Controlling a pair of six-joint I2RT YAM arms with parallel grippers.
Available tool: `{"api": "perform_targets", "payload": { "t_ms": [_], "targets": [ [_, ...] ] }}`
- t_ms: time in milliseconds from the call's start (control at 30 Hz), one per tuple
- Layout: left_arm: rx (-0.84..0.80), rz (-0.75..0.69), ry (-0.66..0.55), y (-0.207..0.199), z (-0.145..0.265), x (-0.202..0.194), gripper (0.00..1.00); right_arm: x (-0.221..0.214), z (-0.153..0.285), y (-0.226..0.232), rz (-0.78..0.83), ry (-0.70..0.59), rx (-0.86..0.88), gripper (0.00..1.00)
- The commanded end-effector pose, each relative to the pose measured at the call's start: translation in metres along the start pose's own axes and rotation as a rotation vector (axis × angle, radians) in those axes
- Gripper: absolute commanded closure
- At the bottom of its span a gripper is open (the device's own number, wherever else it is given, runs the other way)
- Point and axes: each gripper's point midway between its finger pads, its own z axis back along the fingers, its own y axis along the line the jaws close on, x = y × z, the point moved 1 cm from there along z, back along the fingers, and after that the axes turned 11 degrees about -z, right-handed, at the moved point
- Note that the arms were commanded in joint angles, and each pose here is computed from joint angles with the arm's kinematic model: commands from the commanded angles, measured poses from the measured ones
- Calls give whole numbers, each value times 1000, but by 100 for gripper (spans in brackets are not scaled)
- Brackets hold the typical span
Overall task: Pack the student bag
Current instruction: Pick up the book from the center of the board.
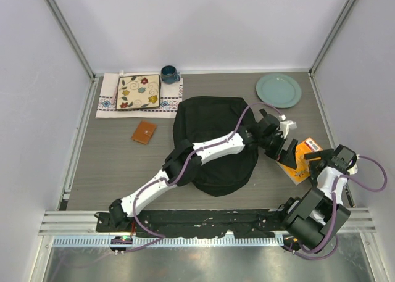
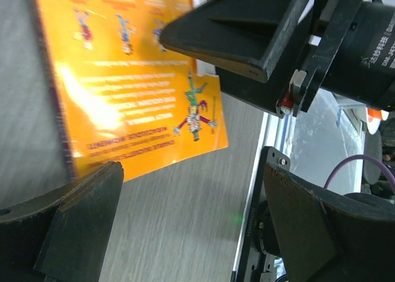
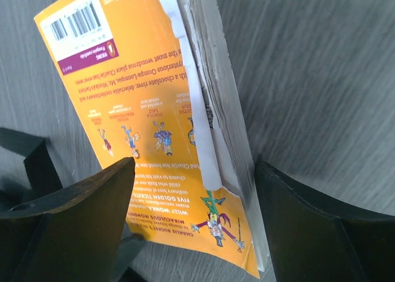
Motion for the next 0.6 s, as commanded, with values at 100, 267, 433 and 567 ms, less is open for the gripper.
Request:
{"api": "perform_targets", "payload": {
  "t_ms": [100,267,433,567],
  "targets": [
    [-83,58,-23,-6,-18,-10,0,-30,-2,-4,40,147,46,16],
    [-6,23,-66,-5,-6,5,1,-29,-2,-4,42,145,48,16],
    [104,-93,-107,-9,20,32,0,-28,-1,-5,40,136,40,16],
    [217,-126,-120,10,28,40,0,-27,1,-1,49,137,60,16]
  ]
}}
